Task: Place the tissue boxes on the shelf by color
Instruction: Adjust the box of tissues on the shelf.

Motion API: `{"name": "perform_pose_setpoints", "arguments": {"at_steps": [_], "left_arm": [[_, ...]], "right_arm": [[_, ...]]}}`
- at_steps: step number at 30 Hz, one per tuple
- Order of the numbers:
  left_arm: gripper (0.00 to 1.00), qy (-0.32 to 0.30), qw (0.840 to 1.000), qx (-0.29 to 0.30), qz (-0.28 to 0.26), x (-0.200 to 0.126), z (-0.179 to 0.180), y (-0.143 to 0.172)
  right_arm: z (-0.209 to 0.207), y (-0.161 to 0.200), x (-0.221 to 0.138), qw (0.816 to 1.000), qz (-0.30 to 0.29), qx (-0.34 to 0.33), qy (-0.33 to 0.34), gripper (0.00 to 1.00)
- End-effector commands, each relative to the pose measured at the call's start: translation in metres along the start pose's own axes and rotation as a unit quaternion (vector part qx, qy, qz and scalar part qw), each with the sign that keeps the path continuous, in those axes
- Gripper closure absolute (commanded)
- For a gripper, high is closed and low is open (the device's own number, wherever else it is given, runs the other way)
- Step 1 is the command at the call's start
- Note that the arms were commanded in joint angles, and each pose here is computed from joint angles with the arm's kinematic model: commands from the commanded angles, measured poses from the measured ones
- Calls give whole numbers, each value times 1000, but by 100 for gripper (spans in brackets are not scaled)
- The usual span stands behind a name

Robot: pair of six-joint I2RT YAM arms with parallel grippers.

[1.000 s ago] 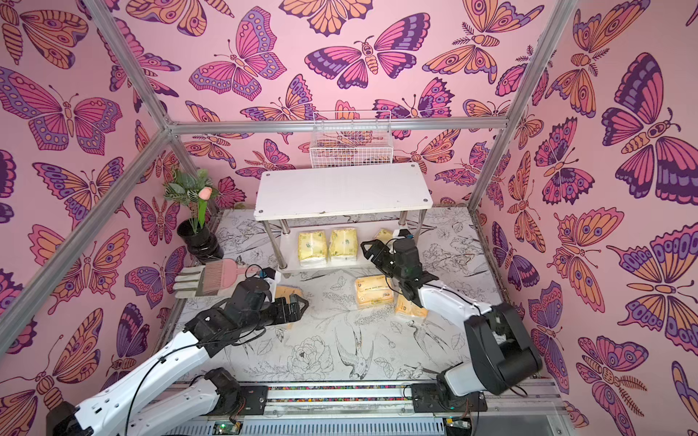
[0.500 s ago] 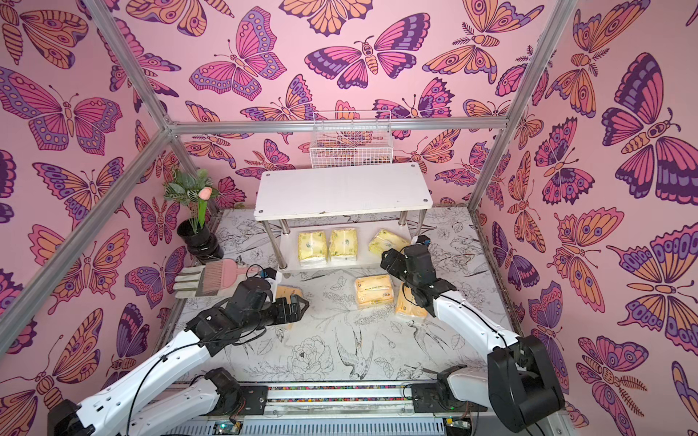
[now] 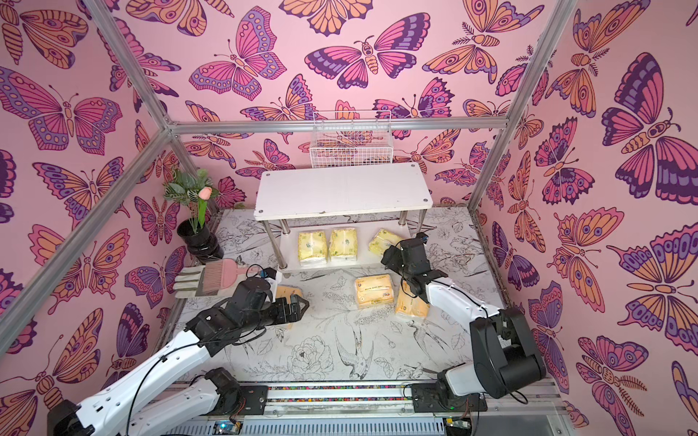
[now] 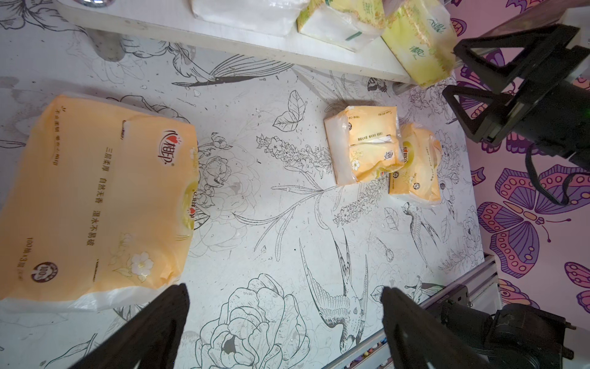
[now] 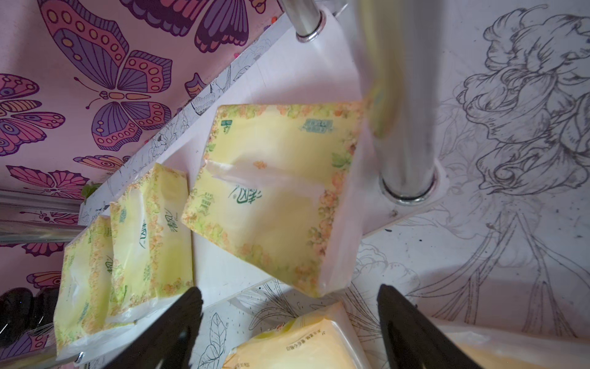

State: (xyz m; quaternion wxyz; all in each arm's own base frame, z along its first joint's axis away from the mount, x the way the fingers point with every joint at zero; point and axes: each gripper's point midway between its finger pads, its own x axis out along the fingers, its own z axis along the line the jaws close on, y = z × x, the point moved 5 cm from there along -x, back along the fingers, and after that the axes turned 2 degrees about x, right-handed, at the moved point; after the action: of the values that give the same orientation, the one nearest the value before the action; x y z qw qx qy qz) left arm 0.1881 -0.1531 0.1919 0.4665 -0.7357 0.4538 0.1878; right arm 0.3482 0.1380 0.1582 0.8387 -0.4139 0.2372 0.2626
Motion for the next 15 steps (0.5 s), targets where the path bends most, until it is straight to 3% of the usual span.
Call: {"name": "perform_pose_setpoints", "arguments": {"at_steps": [1,15], "left_arm": [[0,8,1000,8,-5,-6,-3,-3],[0,5,1000,7,-4,-4,-1,0]], "right_arm": [[16,-12,5,1000,-5,-2,-27,11],[29,-5,19,998,18,18,-60,13]]}}
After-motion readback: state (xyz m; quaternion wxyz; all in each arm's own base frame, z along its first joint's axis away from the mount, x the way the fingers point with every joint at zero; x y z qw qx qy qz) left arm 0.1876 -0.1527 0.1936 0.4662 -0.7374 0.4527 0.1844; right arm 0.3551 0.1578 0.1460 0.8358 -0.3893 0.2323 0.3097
